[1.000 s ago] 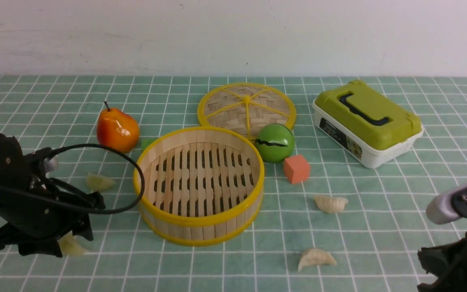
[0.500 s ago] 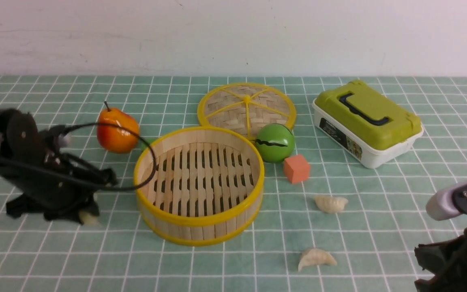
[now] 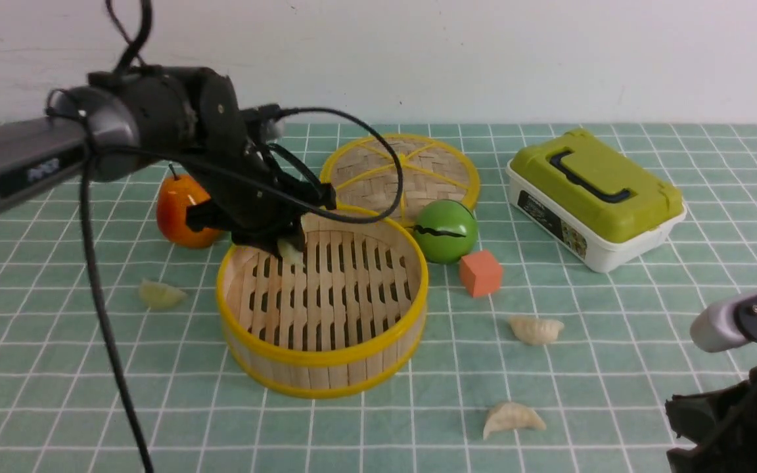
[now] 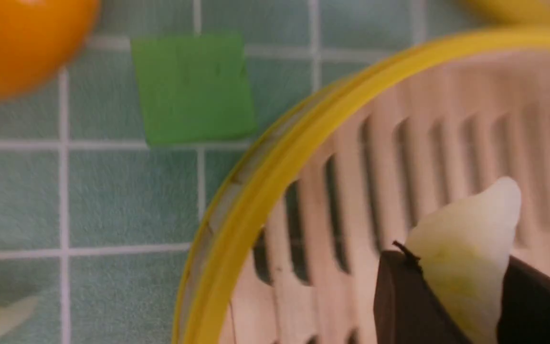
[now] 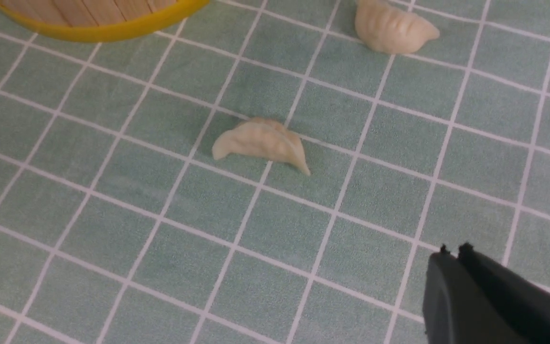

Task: Put the dumplings into the steamer on the table with the blue tablecloth.
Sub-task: 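Place the dumpling into the bamboo steamer basket with the left gripper, then reach for and grasp a dumpling on the table with the left gripper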

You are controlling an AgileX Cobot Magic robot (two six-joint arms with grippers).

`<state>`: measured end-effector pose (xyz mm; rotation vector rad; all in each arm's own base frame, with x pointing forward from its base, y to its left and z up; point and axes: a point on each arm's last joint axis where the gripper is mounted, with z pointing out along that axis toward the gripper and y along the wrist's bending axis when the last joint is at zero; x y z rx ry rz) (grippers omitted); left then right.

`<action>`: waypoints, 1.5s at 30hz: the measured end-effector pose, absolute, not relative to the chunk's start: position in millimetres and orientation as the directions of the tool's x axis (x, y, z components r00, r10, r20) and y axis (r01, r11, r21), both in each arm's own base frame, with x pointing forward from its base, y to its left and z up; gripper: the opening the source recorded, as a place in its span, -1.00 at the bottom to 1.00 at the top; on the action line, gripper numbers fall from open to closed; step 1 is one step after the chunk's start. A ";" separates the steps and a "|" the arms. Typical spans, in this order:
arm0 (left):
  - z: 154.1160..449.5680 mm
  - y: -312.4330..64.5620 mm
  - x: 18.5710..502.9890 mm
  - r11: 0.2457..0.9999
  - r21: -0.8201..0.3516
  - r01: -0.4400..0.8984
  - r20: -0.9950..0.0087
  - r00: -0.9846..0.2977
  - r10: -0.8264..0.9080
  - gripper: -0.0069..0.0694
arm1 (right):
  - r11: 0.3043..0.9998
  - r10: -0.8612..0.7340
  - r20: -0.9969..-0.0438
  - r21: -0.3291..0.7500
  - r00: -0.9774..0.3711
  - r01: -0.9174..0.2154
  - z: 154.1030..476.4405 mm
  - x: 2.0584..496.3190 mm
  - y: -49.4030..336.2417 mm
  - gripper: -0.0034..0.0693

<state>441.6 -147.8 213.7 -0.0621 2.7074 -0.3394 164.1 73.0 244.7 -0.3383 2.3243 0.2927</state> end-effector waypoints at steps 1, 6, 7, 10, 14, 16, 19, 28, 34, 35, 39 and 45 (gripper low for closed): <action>204.8 -149.2 445.1 0.971 -0.238 -0.001 -0.359 -0.929 -0.089 -0.30 | 0.939 -0.153 -0.717 0.109 -0.680 -0.327 244.7 164.1 73.1 -0.86; 199.6 -152.6 453.0 0.973 -0.231 -0.008 -0.315 -0.946 -0.082 -0.12 | 0.939 -0.151 -0.718 0.111 -0.679 -0.326 244.8 164.2 73.2 -0.85; 201.0 -152.6 452.9 0.973 -0.231 -0.010 -0.311 -0.947 -0.083 -0.04 | 0.938 -0.153 -0.719 0.109 -0.678 -0.328 244.9 164.2 73.2 -0.85; 215.0 -152.6 452.5 0.972 -0.233 -0.005 -0.317 -0.945 -0.081 0.15 | 0.936 -0.169 -0.721 0.097 -0.672 -0.339 244.9 164.2 73.2 -0.85; 261.9 -144.7 441.5 0.981 -0.194 0.025 -0.383 -0.922 -0.053 0.21 | 0.934 -0.176 -0.721 0.092 -0.670 -0.344 244.9 164.2 73.2 -0.84; 290.6 -132.8 430.2 0.994 -0.105 0.039 -0.426 -0.905 -0.009 0.21 | 0.934 -0.179 -0.717 0.091 -0.674 -0.345 244.4 163.8 73.1 -0.84; 306.4 -110.5 418.7 1.000 -0.006 0.000 -0.435 -0.900 -0.003 0.19 | 0.934 -0.181 -0.716 0.090 -0.674 -0.346 244.4 163.7 73.0 -0.84; 214.2 -20.1 414.4 0.906 -0.130 -0.404 -0.277 -0.862 -0.424 0.18 | 0.934 -0.181 -0.716 0.090 -0.674 -0.346 244.4 163.7 73.0 -0.82; 209.4 -16.2 421.8 0.806 -0.261 -0.531 -0.320 -0.741 -0.591 0.18 | 0.934 -0.177 -0.724 0.090 -0.667 -0.346 245.1 164.4 73.3 -0.80; 208.8 -16.7 422.5 0.803 -0.265 -0.534 -0.322 -0.736 -0.596 0.18 | 0.934 -0.176 -0.726 0.090 -0.665 -0.346 245.3 164.6 73.3 -0.80; 194.1 -19.4 427.3 0.798 -0.262 -0.542 -0.310 -0.736 -0.602 0.18 | 0.934 -0.175 -0.729 0.090 -0.662 -0.346 245.6 164.8 73.4 -0.79; 169.9 -19.1 433.3 0.806 -0.236 -0.543 -0.296 -0.750 -0.592 0.09 | 0.934 -0.171 -0.729 0.094 -0.663 -0.345 245.7 164.8 73.5 -0.77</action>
